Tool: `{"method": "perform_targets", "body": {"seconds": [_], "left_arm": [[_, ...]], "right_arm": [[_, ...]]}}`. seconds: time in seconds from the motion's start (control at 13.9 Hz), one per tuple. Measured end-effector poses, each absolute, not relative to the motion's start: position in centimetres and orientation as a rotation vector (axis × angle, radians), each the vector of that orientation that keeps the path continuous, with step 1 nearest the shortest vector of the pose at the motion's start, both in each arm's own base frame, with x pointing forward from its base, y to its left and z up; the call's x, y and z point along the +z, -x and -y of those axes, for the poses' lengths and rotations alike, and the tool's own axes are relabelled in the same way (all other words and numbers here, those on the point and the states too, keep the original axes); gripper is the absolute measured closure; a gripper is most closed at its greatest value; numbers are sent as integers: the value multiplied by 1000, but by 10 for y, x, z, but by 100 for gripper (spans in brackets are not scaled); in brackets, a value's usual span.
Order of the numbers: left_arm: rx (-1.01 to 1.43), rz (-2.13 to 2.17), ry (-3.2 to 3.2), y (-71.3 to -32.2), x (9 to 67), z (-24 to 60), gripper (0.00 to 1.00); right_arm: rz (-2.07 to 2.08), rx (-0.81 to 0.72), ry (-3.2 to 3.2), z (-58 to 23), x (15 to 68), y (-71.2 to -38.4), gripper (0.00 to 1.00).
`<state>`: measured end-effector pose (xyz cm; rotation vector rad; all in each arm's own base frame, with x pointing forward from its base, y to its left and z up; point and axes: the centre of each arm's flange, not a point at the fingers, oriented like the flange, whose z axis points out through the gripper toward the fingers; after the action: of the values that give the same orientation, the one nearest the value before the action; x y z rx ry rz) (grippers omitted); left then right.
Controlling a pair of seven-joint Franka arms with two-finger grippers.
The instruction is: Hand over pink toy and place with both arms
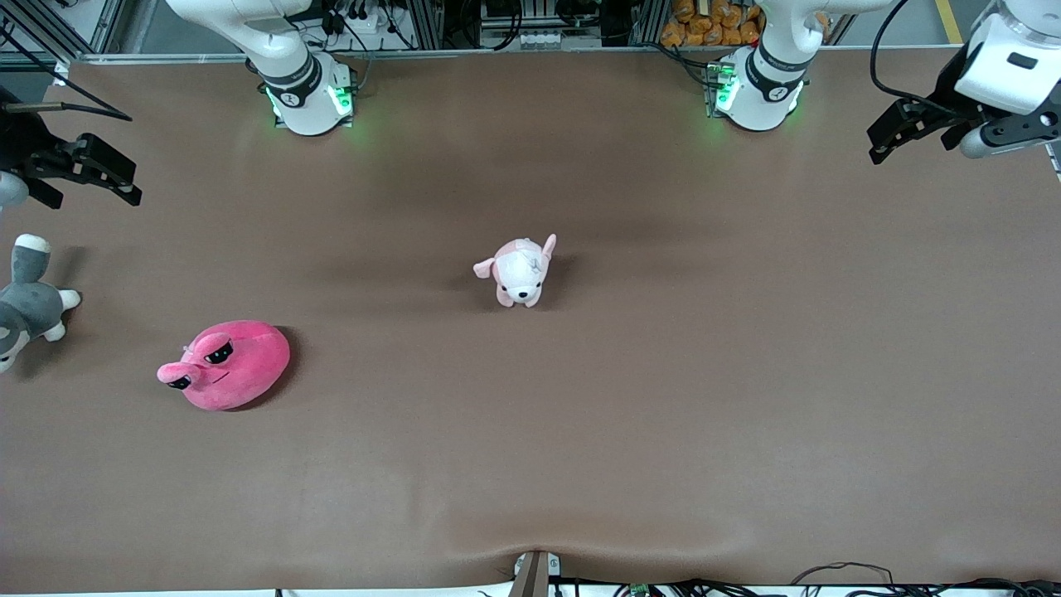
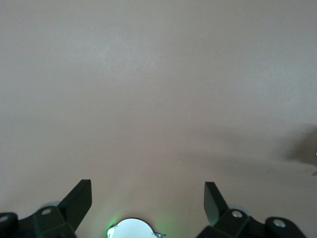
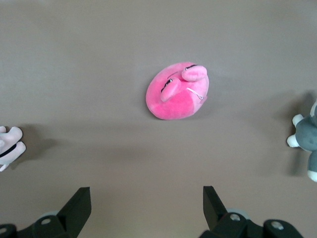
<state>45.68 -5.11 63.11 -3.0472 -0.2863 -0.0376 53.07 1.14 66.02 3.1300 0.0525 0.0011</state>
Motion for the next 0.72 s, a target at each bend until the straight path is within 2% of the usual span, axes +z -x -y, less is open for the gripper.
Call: {"method": "perform_targets", "body": {"seconds": [0.72], "left_arm": [[-57,284,3057,-486,638,45,0]], "right_arm": [[-137,-23,-3128,4,657,-532,0]]}}
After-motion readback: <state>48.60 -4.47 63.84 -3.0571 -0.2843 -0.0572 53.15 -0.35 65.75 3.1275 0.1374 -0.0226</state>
